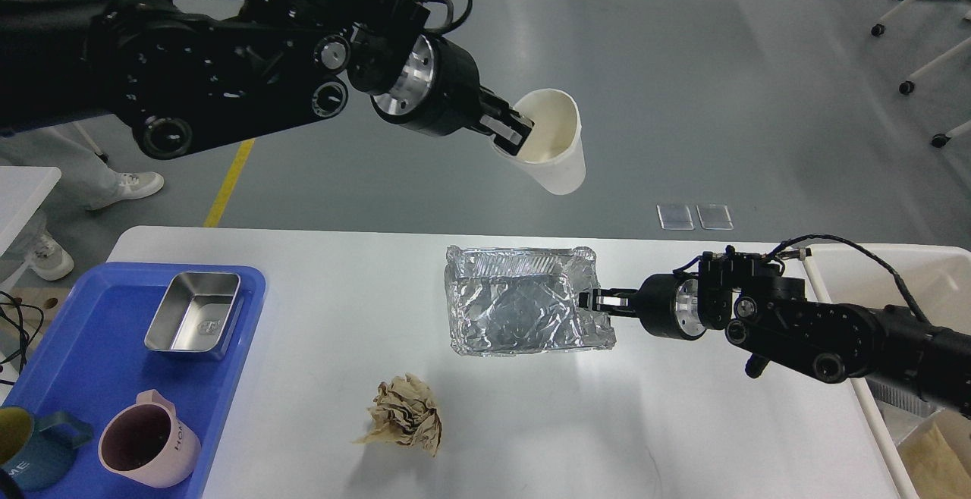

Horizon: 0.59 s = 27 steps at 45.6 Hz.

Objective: Tidy desktop
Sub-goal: 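Lift the paper cup with the left gripper toward the foil tray, then lower the paper cup into the foil tray and release it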

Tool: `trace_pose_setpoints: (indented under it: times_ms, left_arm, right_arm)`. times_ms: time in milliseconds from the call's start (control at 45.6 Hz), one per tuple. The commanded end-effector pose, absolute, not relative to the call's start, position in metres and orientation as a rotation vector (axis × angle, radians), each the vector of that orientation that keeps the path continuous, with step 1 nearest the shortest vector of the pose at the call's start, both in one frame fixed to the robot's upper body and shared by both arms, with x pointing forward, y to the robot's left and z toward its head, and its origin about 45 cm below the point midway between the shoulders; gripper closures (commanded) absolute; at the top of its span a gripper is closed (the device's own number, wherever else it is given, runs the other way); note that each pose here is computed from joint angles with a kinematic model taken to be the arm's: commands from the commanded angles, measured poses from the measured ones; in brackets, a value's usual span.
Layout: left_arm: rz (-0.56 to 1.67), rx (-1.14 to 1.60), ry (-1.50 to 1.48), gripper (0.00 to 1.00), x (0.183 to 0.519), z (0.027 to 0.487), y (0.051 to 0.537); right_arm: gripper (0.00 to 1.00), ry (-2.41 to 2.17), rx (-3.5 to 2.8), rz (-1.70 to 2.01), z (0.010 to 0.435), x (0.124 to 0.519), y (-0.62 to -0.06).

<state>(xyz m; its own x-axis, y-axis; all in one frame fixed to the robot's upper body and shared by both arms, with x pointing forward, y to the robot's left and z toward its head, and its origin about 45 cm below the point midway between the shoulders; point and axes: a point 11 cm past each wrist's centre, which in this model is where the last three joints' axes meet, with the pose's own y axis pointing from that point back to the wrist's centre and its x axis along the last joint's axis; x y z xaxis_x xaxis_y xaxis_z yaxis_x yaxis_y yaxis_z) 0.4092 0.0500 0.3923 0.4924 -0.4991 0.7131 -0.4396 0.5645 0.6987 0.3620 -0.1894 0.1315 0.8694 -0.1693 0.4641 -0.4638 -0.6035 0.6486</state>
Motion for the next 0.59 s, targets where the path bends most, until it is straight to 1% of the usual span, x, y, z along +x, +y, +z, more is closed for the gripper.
trace_pose_setpoints:
  times_ms: [0,154,483,570]
  left_arm:
    - [-0.120,1.046,-1.117,0.96,0.400,0.374,0.035]
    - [-0.185,1.098,-1.116,0.95,0.394,0.352,0.033]
    - [-0.235,1.110,-1.102,0.94,0.385,0.335,0.030]
    - [-0.255,1.133,-1.079,0.94,0.384,0.318,0.036]
  right_arm:
    - [1.00,-0.457,2.202,0.453,0.131,0.362,-0.194]
    - [1.00,-0.467,2.190,0.453,0.132,0.364,-0.200]
    - [1.00,-0.505,2.136,0.442,0.132,0.372,-0.225]
    - [1.00,-0.510,2.131,0.453,0.136,0.375,-0.226]
